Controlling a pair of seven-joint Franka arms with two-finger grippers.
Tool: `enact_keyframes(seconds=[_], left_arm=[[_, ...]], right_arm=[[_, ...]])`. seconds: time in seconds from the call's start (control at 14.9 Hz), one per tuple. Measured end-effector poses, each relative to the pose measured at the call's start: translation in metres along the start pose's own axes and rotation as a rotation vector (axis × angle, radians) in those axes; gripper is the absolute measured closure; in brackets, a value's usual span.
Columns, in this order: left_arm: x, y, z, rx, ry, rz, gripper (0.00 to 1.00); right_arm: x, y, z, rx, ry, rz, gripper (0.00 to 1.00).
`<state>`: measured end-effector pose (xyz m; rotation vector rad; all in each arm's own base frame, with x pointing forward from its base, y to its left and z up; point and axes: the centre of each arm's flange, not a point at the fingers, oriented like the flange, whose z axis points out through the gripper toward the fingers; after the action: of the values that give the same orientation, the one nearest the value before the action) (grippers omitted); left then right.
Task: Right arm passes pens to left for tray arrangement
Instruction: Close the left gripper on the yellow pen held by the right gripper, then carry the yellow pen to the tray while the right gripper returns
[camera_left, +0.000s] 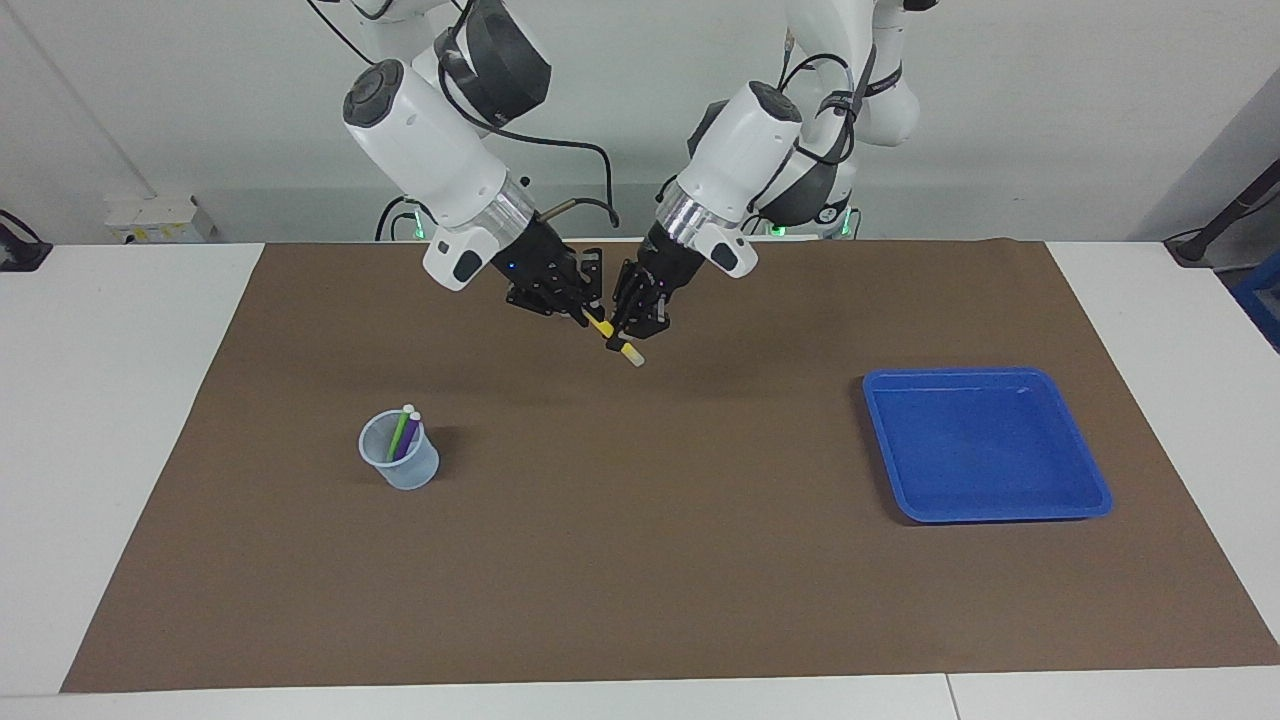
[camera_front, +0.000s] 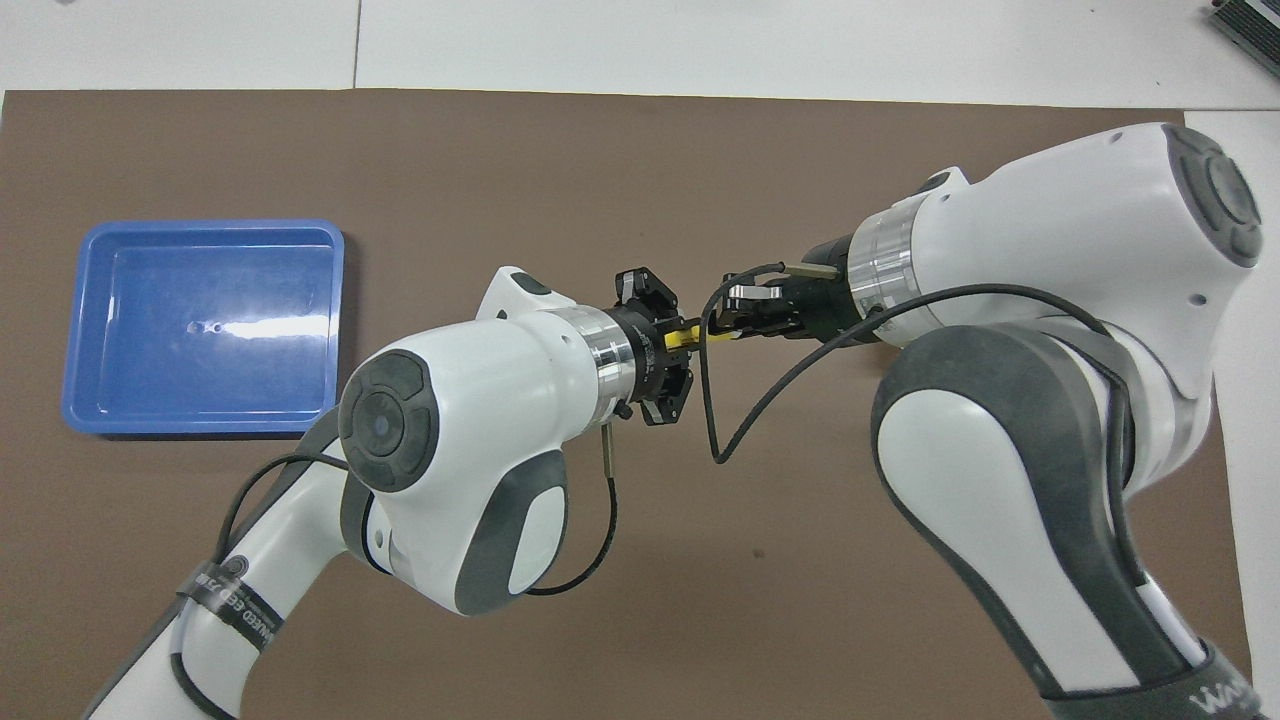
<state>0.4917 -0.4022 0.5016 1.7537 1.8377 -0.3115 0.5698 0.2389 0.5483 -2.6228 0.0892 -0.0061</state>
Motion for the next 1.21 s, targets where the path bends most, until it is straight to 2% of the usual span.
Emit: enact_keyframes(seconds=[0.07, 0.27, 0.4, 0.47, 0.67, 0.87, 1.21], left_arm=[[0.005, 0.005, -0.003, 0.011, 0.010, 0.022, 0.82], [0.027, 0.024, -0.016, 0.017, 0.032, 0.046, 0.82], [0.041, 0.034, -0.027, 0.030, 0.048, 0.082, 0.82], [0.046, 0.036, -0.031, 0.046, 0.057, 0.114, 0.82], [0.073, 0.048, -0.044, 0.110, 0.083, 0.230, 0.82], [0.114, 0.065, -0.062, 0.177, 0.100, 0.361, 0.82], [0.186, 0.084, -0.099, 0.314, 0.061, 0.708, 0.82]], right_arm=[[0.001, 0.001, -0.001, 0.000, 0.002, -0.006, 0.73], [0.011, 0.027, -0.014, -0.012, 0.002, -0.036, 0.42], [0.021, 0.059, -0.030, -0.032, 0.004, -0.054, 0.39], [0.026, 0.073, -0.037, -0.055, 0.008, -0.070, 0.33], [0.034, 0.104, -0.051, -0.155, 0.028, -0.144, 0.32], [0.041, 0.138, -0.060, -0.259, 0.022, -0.246, 0.32], [0.052, 0.184, -0.038, -0.451, -0.070, -0.400, 0.32]])
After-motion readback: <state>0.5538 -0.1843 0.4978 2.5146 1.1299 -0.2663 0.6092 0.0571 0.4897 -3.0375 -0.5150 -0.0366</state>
